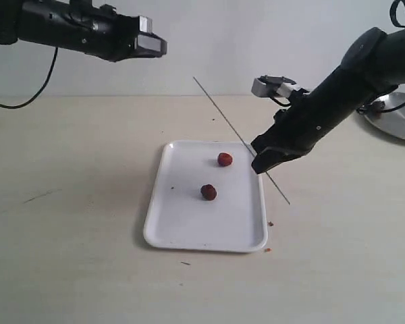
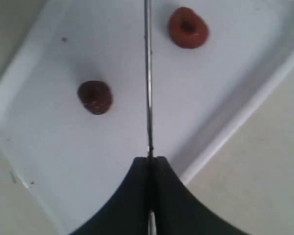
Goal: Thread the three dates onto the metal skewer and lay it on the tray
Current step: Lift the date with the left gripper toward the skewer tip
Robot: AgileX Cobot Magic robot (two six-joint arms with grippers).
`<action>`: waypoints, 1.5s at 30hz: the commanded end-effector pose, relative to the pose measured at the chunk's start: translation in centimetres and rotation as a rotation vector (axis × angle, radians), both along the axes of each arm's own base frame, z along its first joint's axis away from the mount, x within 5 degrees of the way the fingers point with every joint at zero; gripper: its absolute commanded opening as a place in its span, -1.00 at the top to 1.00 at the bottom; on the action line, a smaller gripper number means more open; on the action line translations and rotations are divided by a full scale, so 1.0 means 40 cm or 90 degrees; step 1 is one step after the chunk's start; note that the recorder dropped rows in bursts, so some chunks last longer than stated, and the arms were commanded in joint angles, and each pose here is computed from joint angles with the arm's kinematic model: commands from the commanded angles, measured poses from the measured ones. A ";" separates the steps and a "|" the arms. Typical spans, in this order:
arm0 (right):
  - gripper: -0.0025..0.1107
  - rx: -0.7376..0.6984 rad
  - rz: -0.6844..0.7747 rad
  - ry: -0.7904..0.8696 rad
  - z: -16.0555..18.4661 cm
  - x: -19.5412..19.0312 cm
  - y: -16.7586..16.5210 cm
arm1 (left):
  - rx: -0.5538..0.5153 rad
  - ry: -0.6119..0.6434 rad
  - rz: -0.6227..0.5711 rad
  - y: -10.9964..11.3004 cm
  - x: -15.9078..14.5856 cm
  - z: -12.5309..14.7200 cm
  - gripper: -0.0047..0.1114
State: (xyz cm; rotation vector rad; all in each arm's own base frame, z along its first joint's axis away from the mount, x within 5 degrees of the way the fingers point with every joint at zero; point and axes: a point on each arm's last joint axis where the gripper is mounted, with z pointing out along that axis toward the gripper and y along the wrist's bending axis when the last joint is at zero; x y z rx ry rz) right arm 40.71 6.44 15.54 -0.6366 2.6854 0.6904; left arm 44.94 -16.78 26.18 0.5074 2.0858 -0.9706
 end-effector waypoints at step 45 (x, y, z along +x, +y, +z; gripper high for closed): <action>0.96 0.260 0.214 -0.057 0.025 -0.066 0.032 | -0.247 0.245 -0.079 0.145 -0.030 0.055 0.45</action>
